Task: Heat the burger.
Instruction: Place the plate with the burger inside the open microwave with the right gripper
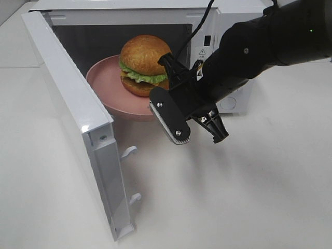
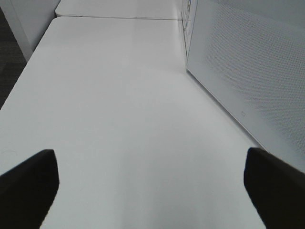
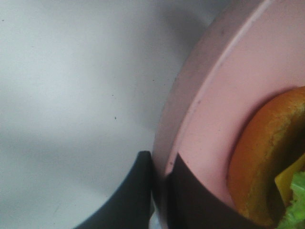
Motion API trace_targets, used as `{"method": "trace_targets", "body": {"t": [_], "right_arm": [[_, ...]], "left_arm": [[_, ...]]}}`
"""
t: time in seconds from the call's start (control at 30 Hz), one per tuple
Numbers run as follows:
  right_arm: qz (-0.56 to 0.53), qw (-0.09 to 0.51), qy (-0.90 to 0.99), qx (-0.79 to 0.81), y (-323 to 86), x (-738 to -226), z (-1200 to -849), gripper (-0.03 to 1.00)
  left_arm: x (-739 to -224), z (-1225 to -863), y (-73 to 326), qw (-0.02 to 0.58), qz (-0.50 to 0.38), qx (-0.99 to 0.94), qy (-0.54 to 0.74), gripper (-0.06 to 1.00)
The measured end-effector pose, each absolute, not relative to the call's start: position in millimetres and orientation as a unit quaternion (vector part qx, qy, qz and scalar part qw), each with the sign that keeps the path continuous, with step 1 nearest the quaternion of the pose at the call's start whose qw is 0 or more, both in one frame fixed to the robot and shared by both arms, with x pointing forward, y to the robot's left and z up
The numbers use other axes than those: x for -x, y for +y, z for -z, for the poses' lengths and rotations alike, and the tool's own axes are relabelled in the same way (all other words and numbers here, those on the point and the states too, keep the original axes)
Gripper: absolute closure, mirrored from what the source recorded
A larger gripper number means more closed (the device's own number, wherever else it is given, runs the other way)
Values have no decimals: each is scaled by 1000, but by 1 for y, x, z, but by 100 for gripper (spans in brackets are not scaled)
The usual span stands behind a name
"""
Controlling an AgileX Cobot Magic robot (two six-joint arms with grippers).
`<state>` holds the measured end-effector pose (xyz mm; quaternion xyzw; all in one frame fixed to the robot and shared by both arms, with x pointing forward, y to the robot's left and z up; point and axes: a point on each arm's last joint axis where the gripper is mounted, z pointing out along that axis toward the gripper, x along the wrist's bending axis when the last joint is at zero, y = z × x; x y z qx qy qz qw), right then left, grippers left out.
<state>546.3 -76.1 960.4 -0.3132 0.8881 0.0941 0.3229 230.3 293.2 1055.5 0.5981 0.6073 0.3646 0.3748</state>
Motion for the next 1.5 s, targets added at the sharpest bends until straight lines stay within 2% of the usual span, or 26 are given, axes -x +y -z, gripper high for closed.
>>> {"method": "trace_targets", "body": {"t": [1.5], "right_arm": [[-46,327,908,256,-21,-642,-933,92]], "left_arm": [[-230,-1055,293,375,-365,-598,607,-3]]}}
